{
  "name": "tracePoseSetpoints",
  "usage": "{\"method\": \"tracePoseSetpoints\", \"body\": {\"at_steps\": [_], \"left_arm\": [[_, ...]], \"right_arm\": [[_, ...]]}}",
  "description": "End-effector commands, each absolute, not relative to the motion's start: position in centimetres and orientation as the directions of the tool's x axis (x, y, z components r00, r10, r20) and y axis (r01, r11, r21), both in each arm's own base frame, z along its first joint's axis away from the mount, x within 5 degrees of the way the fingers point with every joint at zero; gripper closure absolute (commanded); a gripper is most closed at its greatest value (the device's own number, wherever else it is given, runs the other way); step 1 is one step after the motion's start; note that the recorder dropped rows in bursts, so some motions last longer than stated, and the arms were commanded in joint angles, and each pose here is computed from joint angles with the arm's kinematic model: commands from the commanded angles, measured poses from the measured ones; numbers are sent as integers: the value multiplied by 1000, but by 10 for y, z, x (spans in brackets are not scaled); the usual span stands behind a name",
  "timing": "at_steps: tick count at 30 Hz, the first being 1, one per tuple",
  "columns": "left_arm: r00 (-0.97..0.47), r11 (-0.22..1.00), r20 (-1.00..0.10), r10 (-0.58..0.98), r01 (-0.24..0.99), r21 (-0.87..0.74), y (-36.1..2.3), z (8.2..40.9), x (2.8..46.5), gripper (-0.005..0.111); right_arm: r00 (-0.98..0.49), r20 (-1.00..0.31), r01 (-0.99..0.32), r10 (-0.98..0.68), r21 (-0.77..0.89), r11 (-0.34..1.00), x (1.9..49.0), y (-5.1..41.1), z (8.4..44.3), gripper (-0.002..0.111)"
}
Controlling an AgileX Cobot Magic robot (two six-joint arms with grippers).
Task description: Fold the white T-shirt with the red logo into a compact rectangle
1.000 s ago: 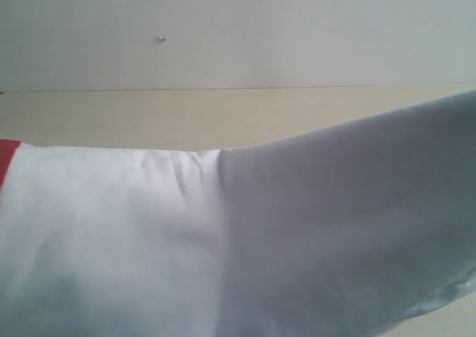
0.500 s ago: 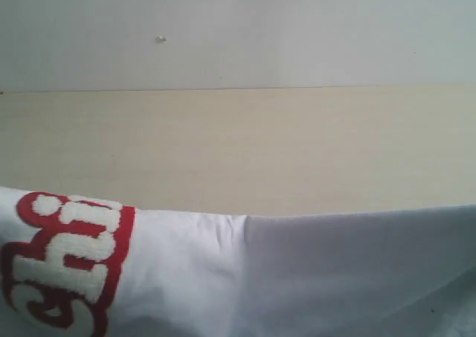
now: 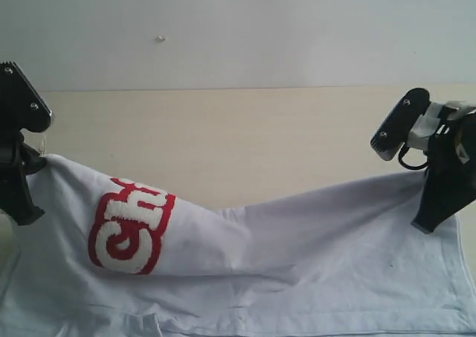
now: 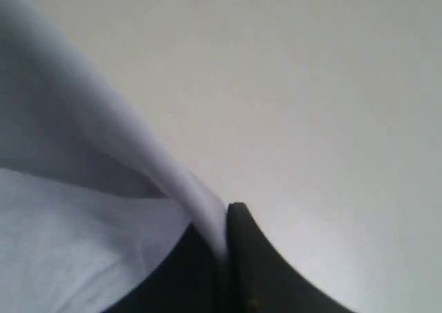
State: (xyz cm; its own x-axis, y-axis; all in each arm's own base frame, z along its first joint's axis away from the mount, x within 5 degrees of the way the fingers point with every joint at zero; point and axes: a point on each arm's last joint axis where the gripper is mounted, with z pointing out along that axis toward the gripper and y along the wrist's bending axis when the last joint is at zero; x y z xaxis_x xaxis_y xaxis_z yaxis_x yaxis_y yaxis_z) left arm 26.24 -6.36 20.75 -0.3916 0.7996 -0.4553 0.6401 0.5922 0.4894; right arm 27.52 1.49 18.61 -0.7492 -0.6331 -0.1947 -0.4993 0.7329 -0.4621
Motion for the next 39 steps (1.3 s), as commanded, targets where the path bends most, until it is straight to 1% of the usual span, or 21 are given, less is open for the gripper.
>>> {"method": "tracePoseSetpoints", "body": {"at_steps": [1, 5, 7, 9, 11, 13, 15, 16, 18, 20, 23, 24, 25, 26, 27, 28, 31, 32, 35, 36, 39], "left_arm": [[-403, 661, -541, 738, 595, 458, -55, 176, 289, 107], [-424, 689, -560, 712, 577, 439, -46, 155, 307, 107], [-448, 705, -559, 698, 565, 428, -42, 149, 317, 102], [-459, 720, -567, 684, 551, 423, -40, 146, 327, 88], [-468, 740, -584, 663, 526, 419, -38, 148, 336, 69], [-466, 750, -598, 652, 508, 423, -36, 152, 346, 47], [-465, 769, -621, 630, 482, 419, -35, 158, 354, 34], [-473, 781, -629, 617, 469, 413, -35, 162, 356, 31], [-487, 790, -629, 606, 456, 409, -34, 169, 358, 32], [-514, 790, -603, 609, 457, 408, -32, 174, 357, 35], [-570, 818, -588, 574, 431, 380, -29, 183, 351, 48], [-604, 840, -585, 542, 410, 356, -28, 185, 348, 56], [-678, 896, -586, 444, 341, 285, -26, 190, 341, 74], [-702, 912, -582, 410, 316, 262, -26, 191, 339, 85], [-741, 931, -564, 364, 282, 229, -25, 195, 333, 106], [-754, 937, -556, 349, 276, 215, -26, 195, 331, 106], [-807, 959, -519, 282, 248, 135, -35, 193, 324, 107], [-829, 957, -481, 286, 268, 108, -46, 189, 320, 107], [-839, 940, -427, 338, 328, 100, -65, 180, 315, 107], [-833, 924, -406, 375, 369, 98, -78, 174, 313, 107], [-818, 897, -378, 433, 431, 93, -99, 161, 309, 107]], "right_arm": [[-780, -250, -425, -573, -461, 779, 303, 6, 155, 108], [-814, -255, -378, -522, -450, 809, 323, -2, 145, 97], [-815, -254, -374, -521, -455, 808, 331, -5, 143, 87], [-811, -253, -376, -527, -464, 802, 336, -7, 142, 74], [-796, -250, -391, -551, -483, 783, 341, -7, 144, 63], [-768, -243, -420, -592, -507, 753, 344, -7, 147, 53], [-768, -240, -414, -593, -521, 747, 347, -8, 151, 47], [-775, -242, -400, -583, -527, 750, 349, -9, 154, 46], [-800, -256, -359, -543, -521, 774, 349, -10, 159, 46], [-811, -290, -324, -508, -500, 803, 347, -9, 166, 48], [-830, -335, -283, -447, -438, 854, 343, -5, 174, 56], [-833, -343, -281, -433, -412, 867, 341, -3, 176, 62], [-837, -346, -298, -424, -362, 883, 337, 1, 179, 77], [-839, -341, -312, -424, -337, 888, 335, 3, 181, 86], [-848, -337, -328, -409, -273, 905, 331, 8, 180, 102], [-853, -327, -338, -407, -248, 908, 330, 10, 180, 108], [-860, -297, -379, -415, -171, 909, 324, 16, 175, 108], [-870, -278, -391, -408, -116, 913, 322, 20, 171, 108], [-886, -254, -382, -387, -73, 921, 321, 22, 164, 108], [-895, -219, -385, -388, -60, 921, 320, 22, 158, 108], [-910, -150, -387, -387, -34, 922, 318, 22, 144, 108]]}}
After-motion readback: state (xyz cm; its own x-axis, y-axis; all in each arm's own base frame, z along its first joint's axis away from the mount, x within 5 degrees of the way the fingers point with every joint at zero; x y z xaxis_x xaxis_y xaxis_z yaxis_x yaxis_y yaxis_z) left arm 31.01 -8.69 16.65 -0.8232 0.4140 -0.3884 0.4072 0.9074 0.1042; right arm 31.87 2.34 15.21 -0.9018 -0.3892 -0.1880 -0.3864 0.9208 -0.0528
